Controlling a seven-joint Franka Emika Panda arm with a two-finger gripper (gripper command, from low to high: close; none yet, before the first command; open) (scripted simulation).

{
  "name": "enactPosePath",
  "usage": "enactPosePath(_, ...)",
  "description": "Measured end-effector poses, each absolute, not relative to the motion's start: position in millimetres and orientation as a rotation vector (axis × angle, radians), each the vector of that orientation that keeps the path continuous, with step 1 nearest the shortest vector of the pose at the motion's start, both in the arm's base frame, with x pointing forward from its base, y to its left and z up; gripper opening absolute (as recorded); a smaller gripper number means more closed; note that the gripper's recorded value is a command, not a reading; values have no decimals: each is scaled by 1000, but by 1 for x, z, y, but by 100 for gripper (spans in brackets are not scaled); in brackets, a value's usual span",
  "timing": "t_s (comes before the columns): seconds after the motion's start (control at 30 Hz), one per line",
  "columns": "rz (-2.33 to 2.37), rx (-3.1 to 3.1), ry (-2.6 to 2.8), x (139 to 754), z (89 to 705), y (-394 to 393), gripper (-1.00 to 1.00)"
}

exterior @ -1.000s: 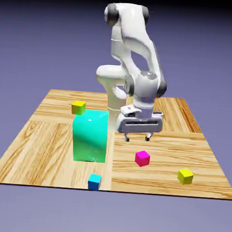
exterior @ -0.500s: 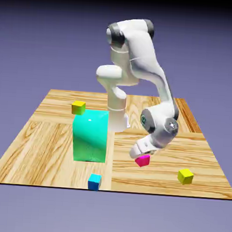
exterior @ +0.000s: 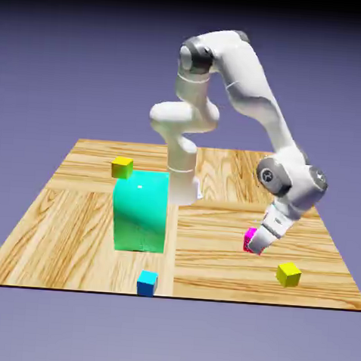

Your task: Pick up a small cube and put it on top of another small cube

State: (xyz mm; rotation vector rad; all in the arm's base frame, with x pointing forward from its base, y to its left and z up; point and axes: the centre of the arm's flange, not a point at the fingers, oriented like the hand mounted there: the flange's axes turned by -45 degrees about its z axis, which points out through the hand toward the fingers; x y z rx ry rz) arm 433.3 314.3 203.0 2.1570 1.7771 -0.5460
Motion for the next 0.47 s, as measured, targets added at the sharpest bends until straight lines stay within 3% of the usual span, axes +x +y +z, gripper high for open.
enactPosePath(0.27,-421,1505,2198,425,226,411,-100)
enactPosePath(0.33,-420,1506,2197,433,179,394,-100)
enactPosePath(0.37,-421,1506,2198,435,164,387,100)
enactPosePath(0.47,-418,1504,2196,432,187,397,100)
